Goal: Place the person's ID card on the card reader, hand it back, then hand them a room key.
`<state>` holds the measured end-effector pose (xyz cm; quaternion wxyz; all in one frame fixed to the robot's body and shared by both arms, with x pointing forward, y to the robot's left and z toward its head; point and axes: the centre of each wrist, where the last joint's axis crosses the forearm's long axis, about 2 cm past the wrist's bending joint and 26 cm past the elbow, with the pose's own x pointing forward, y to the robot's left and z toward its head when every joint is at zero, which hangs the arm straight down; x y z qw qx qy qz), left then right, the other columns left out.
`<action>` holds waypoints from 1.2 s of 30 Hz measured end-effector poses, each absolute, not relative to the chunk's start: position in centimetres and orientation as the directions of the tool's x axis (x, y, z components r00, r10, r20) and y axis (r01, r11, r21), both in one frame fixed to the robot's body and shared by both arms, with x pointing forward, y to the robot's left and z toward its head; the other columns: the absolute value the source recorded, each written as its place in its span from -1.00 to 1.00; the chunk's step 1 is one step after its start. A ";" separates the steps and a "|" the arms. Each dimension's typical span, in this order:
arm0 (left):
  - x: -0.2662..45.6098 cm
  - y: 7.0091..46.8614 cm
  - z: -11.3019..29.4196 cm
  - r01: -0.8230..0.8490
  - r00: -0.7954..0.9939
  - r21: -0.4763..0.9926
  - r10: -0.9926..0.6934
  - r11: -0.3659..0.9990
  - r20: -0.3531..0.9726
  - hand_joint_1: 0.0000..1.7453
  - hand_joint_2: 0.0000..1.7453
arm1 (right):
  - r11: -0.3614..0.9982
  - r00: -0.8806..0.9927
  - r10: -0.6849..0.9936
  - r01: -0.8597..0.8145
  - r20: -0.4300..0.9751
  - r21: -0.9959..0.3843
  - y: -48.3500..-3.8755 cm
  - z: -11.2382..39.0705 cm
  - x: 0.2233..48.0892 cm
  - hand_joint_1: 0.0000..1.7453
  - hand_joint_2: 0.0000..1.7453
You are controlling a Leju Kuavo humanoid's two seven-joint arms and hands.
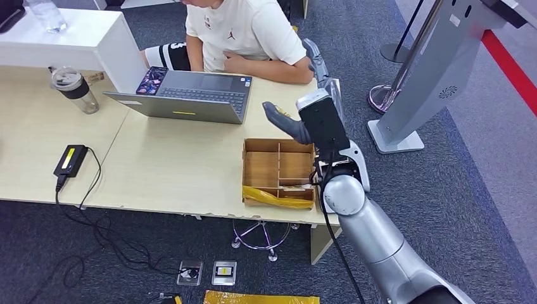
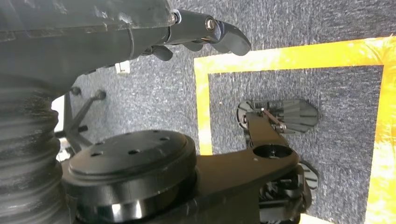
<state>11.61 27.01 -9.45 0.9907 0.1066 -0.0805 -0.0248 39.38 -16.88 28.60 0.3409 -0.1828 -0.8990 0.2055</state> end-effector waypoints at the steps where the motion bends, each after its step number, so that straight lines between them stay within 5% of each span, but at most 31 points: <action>1: 11.5 27.1 -9.5 0.039 0.985 0.219 -0.074 0.975 0.154 -1.00 1.00 | 0.848 -0.710 0.462 0.179 0.532 -0.499 -16.5 28.6 39.2 -1.00 1.00; 16: 18.4 23.6 -7.0 0.095 0.984 0.167 -0.118 0.981 0.133 -1.00 1.00 | 0.655 -0.794 0.492 0.069 0.356 -0.753 -6.7 25.4 34.7 -1.00 1.00; 36: 17.4 24.3 -7.5 0.063 0.986 0.247 -0.098 0.967 0.131 -1.00 1.00 | 0.294 -0.711 0.684 0.066 0.162 -0.954 -11.0 21.4 35.7 -1.00 1.00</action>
